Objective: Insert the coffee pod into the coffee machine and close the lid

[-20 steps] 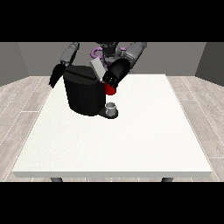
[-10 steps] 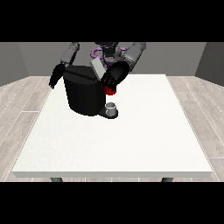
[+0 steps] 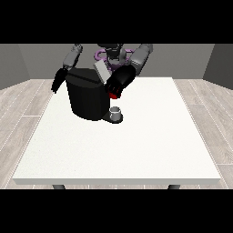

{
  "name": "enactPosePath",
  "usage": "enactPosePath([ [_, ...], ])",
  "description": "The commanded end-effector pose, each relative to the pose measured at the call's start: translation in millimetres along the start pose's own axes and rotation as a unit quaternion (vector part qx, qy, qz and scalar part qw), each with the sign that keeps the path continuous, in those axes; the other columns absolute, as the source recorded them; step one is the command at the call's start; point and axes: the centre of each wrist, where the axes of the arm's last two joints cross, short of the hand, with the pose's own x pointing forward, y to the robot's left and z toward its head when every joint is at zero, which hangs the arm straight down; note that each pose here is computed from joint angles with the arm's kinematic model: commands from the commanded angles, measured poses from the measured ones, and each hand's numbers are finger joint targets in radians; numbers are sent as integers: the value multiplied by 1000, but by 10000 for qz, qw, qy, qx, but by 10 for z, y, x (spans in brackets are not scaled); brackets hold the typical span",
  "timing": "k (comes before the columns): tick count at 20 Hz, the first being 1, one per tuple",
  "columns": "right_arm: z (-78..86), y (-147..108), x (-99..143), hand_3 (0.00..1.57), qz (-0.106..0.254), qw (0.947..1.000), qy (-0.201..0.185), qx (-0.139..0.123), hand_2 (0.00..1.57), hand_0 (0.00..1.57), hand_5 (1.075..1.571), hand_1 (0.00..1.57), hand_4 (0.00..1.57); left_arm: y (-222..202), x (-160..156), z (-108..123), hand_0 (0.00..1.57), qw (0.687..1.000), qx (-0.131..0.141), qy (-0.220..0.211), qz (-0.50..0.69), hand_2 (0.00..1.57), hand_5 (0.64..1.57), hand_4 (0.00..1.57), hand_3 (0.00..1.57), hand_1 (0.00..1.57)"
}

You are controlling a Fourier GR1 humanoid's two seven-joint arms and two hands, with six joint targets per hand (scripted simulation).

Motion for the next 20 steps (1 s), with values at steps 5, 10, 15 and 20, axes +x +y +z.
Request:
enactPosePath([
  [5, -47, -139, -85, 0, -21, 9999, 106, -39, 0, 0, 1571, 0, 173, 42, 32, -20, 0, 9995, 94, 185, -241, 565, 1571, 0, 474, 0],
  [10, -46, -223, -213, 0, 98, 9988, 361, -309, 0, 0, 1571, 0, 152, -96, 103, -54, 0, 10000, -57, -14, -49, 432, 1571, 0, 326, 0],
  [15, -25, -373, -362, 0, -150, 9976, 568, -368, 0, 0, 1571, 0, 90, -324, 73, -31, 0, 9993, -308, 171, 135, 0, 1571, 0, 151, 0],
  [20, 389, -576, -976, 0, -113, 9838, 1673, -627, 0, 0, 1571, 0, 0, -1219, 244, 66, 0, 9869, -1411, -24, 779, 0, 1571, 0, 0, 0],
])
